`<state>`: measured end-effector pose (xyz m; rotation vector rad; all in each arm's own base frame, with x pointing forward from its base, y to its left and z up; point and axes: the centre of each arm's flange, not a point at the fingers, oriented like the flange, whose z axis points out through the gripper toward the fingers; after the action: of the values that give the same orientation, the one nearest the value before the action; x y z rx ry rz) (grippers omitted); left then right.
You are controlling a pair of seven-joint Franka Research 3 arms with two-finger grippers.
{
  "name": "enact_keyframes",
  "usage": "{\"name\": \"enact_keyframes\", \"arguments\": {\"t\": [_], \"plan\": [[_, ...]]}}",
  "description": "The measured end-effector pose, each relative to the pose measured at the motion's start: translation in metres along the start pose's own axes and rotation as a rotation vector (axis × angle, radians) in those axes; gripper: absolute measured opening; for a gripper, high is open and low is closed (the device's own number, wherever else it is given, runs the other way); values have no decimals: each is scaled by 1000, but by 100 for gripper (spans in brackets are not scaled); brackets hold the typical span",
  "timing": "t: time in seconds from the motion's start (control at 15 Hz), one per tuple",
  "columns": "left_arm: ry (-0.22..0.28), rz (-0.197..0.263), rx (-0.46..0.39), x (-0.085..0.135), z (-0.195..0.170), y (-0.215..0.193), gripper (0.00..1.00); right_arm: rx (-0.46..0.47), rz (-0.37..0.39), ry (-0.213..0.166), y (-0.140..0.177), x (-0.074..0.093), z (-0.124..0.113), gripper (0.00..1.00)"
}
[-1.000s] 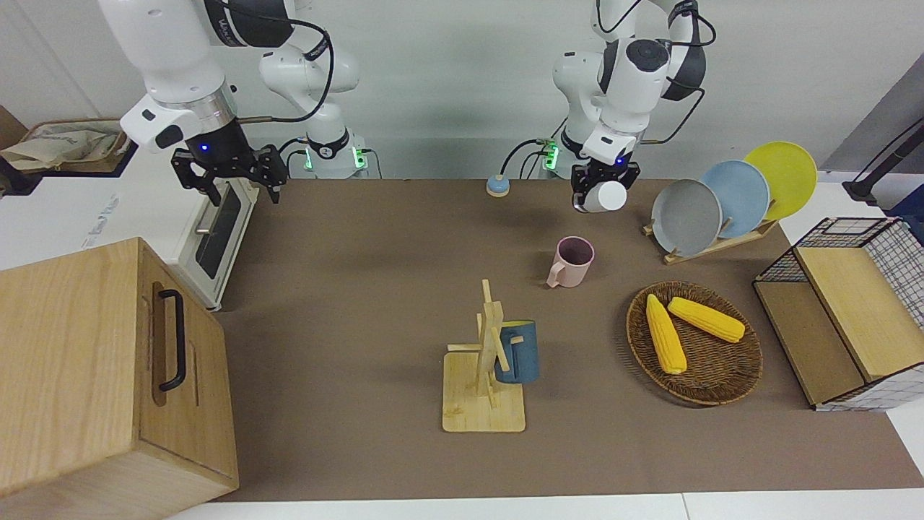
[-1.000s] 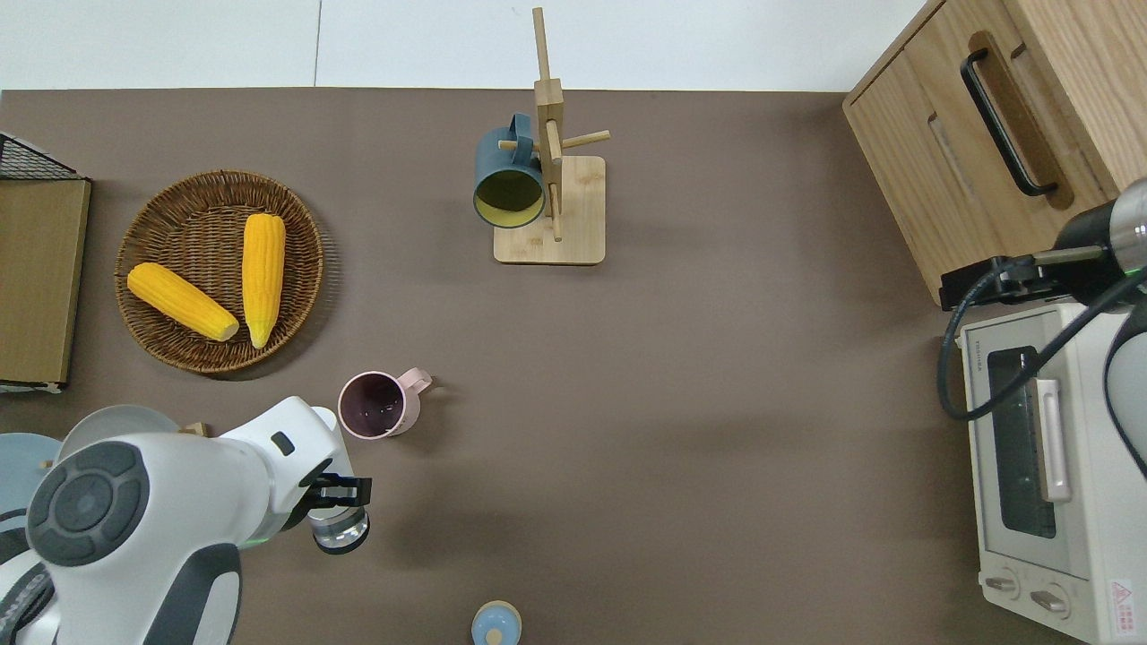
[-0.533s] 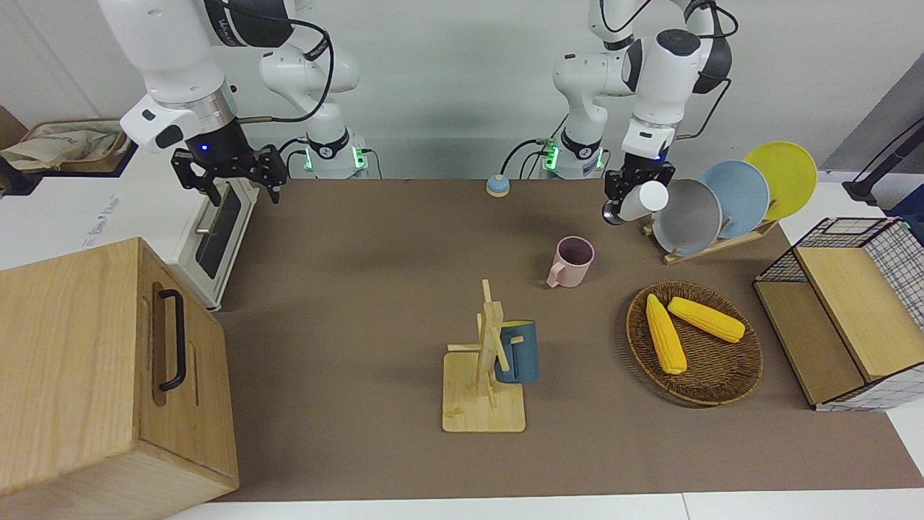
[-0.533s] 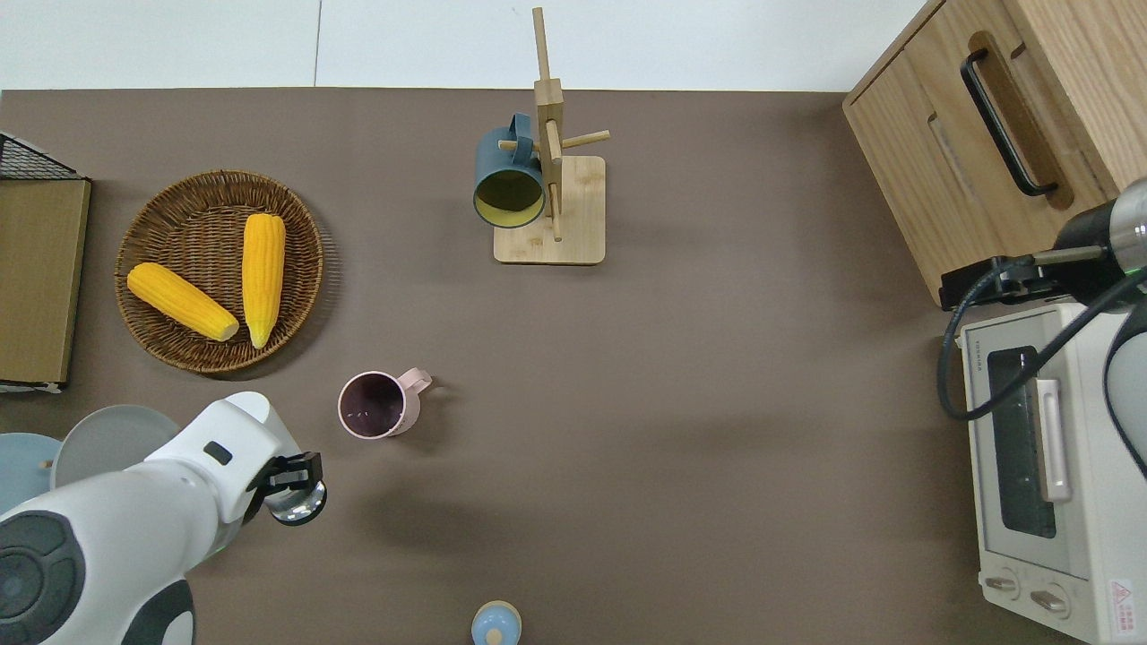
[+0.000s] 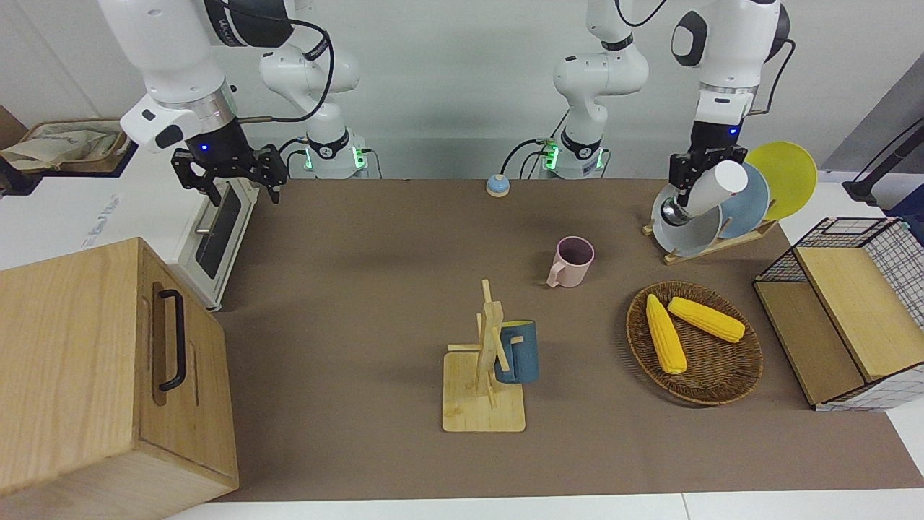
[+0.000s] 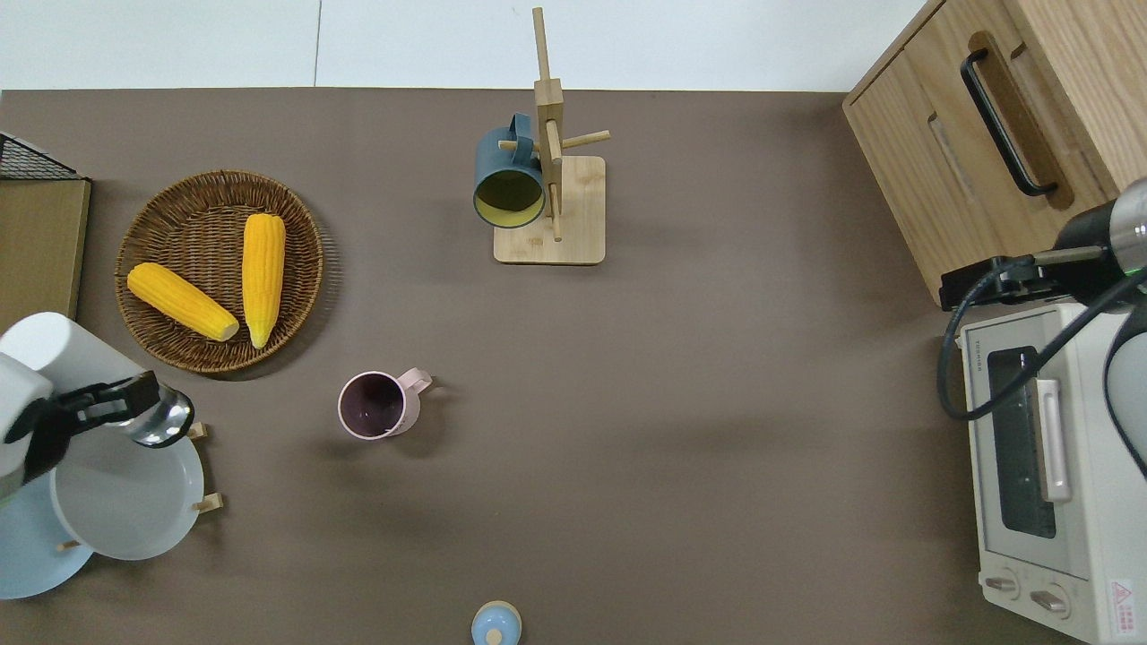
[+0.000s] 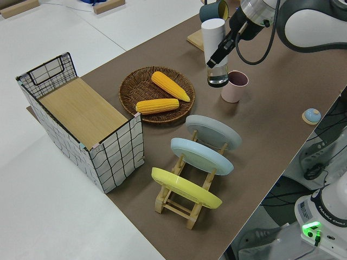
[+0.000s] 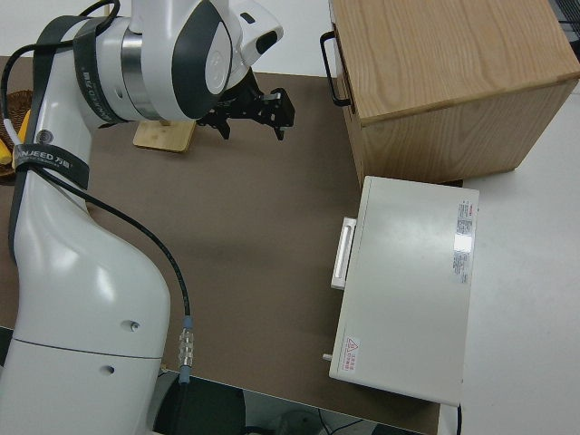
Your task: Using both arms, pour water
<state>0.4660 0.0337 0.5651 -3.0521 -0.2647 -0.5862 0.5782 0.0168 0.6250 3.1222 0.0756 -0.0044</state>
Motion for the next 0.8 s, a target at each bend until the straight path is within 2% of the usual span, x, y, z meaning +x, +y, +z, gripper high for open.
{"name": "enact_keyframes", "arguments": {"t": [0.33,0.47,0.8], "plan": [[92,-39,8,58,-32,-44,63,0,0,0,0,0,0,99],[114,-43,26,81,-35,-69,63,0,0,0,0,0,0,99],[184,-58,22,111,-17,-128,63,0,0,0,0,0,0,99]]}}
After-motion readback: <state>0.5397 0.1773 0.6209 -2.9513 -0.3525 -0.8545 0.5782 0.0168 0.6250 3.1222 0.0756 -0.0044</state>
